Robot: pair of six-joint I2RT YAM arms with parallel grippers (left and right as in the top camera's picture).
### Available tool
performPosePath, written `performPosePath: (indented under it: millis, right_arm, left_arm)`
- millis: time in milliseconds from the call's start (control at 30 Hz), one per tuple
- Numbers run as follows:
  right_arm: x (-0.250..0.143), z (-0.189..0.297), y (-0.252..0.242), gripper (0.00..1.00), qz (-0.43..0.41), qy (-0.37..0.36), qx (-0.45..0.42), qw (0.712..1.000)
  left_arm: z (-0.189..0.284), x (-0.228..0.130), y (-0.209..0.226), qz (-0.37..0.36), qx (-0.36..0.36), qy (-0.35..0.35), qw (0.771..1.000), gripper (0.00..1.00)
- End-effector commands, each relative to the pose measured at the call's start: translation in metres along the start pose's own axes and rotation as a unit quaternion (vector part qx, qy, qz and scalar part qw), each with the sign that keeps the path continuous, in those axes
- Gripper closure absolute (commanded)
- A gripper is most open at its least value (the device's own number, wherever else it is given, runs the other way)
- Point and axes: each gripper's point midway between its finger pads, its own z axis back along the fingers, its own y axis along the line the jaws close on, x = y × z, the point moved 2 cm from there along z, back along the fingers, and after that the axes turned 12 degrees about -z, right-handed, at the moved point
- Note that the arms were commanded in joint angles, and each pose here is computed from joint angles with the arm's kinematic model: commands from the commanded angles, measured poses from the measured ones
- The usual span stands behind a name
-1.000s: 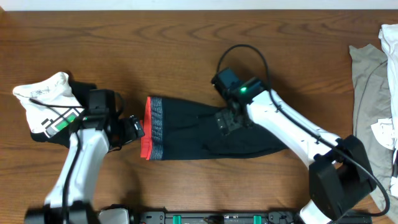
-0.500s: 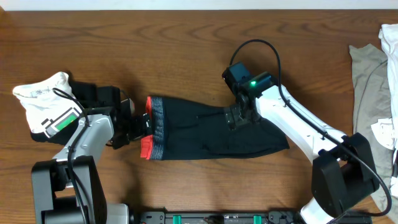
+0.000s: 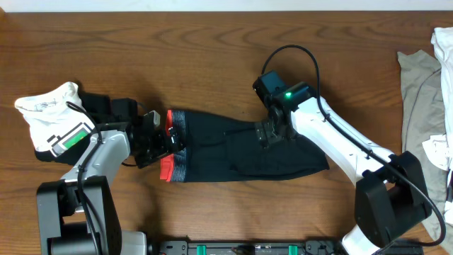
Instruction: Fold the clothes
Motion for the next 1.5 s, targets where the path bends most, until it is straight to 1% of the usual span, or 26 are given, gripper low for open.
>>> performPosePath:
  millis: [0, 267, 300, 367, 433, 600, 667, 767, 833, 900, 967, 1033, 1067, 1133, 1167, 1300, 1467]
  right_arm:
    - [0.000, -0.001, -0.003, 0.01, -0.011, 0.001, -0.005, 1.000]
    - [0.000, -0.001, -0.003, 0.01, -0.011, 0.002, -0.006, 1.000]
    - [-0.001, -0.001, -0.003, 0.01, -0.011, 0.002, -0.006, 1.000]
    - [0.000, -0.001, -0.003, 0.01, -0.011, 0.002, -0.006, 1.000]
    - [0.000, -0.001, -0.003, 0.01, -0.011, 0.002, -0.005, 1.000]
    - [-0.002, -0.001, -0.004, 0.01, -0.010, 0.005, -0.007, 1.000]
    - [-0.002, -0.001, -0.004, 0.01, -0.010, 0.005, -0.007, 1.000]
    - [-0.002, -0.001, -0.004, 0.01, -0.009, 0.005, -0.007, 1.000]
    - [-0.002, -0.001, -0.004, 0.01, -0.009, 0.005, -0.007, 1.000]
    - [-0.002, -0.001, -0.004, 0.01, -0.009, 0.005, -0.007, 1.000]
    - [-0.002, -0.001, -0.004, 0.01, -0.009, 0.005, -0.007, 1.000]
    - [-0.002, -0.001, -0.004, 0.01, -0.009, 0.005, -0.007, 1.000]
    - [-0.002, -0.001, -0.004, 0.01, -0.009, 0.005, -0.007, 1.000]
    - [-0.002, -0.001, -0.004, 0.01, -0.009, 0.005, -0.007, 1.000]
    - [-0.002, -0.001, -0.004, 0.01, -0.009, 0.005, -0.007, 1.000]
    - [-0.002, -0.001, -0.004, 0.01, -0.009, 0.005, -0.007, 1.000]
    - [-0.001, 0.001, -0.004, 0.01, -0.011, 0.001, -0.005, 1.000]
  left_arm:
    - [-0.010, -0.013, 0.003, 0.001, -0.008, 0.016, 1.000, 0.02]
    - [-0.024, -0.031, 0.008, 0.023, -0.015, 0.019, 0.999, 0.01]
    - [-0.026, -0.034, 0.007, 0.024, -0.020, 0.021, 0.999, 0.10]
    - [-0.027, -0.037, 0.005, 0.024, -0.032, 0.021, 0.999, 0.23]
    - [-0.028, -0.035, 0.001, 0.021, -0.045, 0.015, 0.999, 0.32]
    - [-0.028, -0.031, -0.001, 0.016, -0.053, 0.005, 0.998, 0.42]
    - [-0.028, -0.029, -0.001, 0.014, -0.053, 0.003, 0.999, 0.47]
    - [-0.028, -0.027, -0.001, 0.011, -0.053, -0.003, 0.999, 0.63]
    - [-0.028, -0.025, -0.001, 0.009, -0.053, -0.007, 0.999, 0.70]
    - [-0.028, -0.024, -0.001, 0.007, -0.053, -0.010, 0.999, 0.75]
    - [-0.028, -0.023, -0.001, 0.006, -0.053, -0.011, 0.999, 0.76]
    - [-0.028, -0.023, -0.001, 0.006, -0.053, -0.011, 0.999, 0.81]
    - [-0.028, -0.023, -0.001, 0.006, -0.053, -0.011, 0.999, 0.87]
    - [-0.028, -0.023, -0.001, 0.006, -0.053, -0.012, 0.999, 0.92]
    - [-0.028, -0.022, -0.001, 0.005, -0.053, -0.013, 0.998, 0.94]
    - [-0.025, -0.018, -0.003, -0.001, -0.053, -0.024, 0.998, 0.94]
    - [-0.009, -0.007, -0.010, -0.019, -0.054, -0.057, 0.997, 0.94]
